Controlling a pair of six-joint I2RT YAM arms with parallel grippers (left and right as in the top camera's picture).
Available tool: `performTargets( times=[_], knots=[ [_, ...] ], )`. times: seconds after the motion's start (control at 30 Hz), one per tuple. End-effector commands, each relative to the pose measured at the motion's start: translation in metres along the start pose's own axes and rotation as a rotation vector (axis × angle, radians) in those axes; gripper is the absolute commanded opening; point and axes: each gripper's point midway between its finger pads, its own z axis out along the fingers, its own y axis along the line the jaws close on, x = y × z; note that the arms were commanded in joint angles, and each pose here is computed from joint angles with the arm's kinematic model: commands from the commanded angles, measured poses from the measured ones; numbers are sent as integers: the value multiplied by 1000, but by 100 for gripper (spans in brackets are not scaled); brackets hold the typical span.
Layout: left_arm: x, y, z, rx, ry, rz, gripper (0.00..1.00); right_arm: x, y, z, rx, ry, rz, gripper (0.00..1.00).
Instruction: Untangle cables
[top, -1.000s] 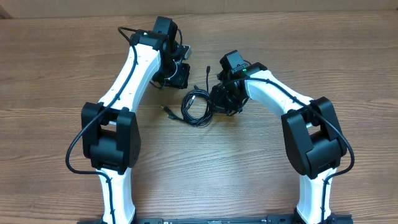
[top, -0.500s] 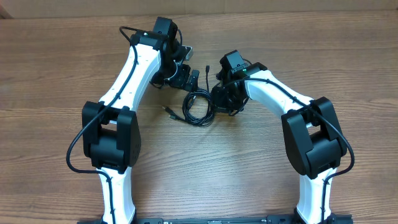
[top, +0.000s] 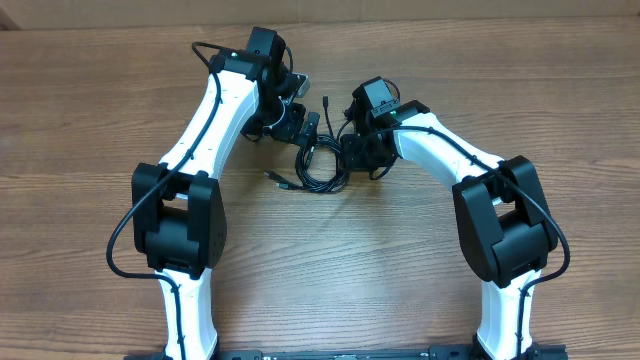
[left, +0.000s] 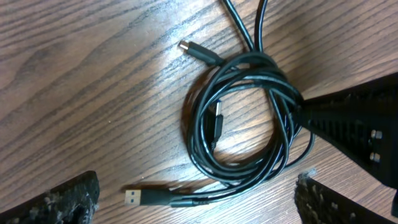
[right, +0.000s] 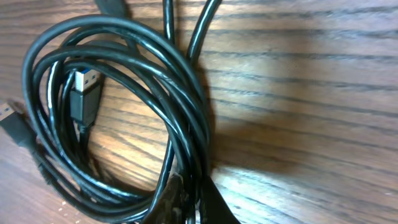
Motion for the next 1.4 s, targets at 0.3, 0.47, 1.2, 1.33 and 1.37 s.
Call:
performTargets(
  times=[0.3,0.47,1.2,1.33,1.37],
  knots=[
    [4,4,8,-4,26,14,4,-5,-8,1,57,-25,-11,7],
    [4,4,8,-4,24,15,38,-4,-5,1,39,-19,-11,7],
    [1,22,7,-109,10,-45,11,-21,54,-52,-214,-31,-11,39],
    [2,40,4,-189,1,-179,13,-20,59,-47,-224,-21,57,39],
    [2,43,3,-197,-1,-199,14,-22,61,-45,-229,-27,57,38]
  ],
)
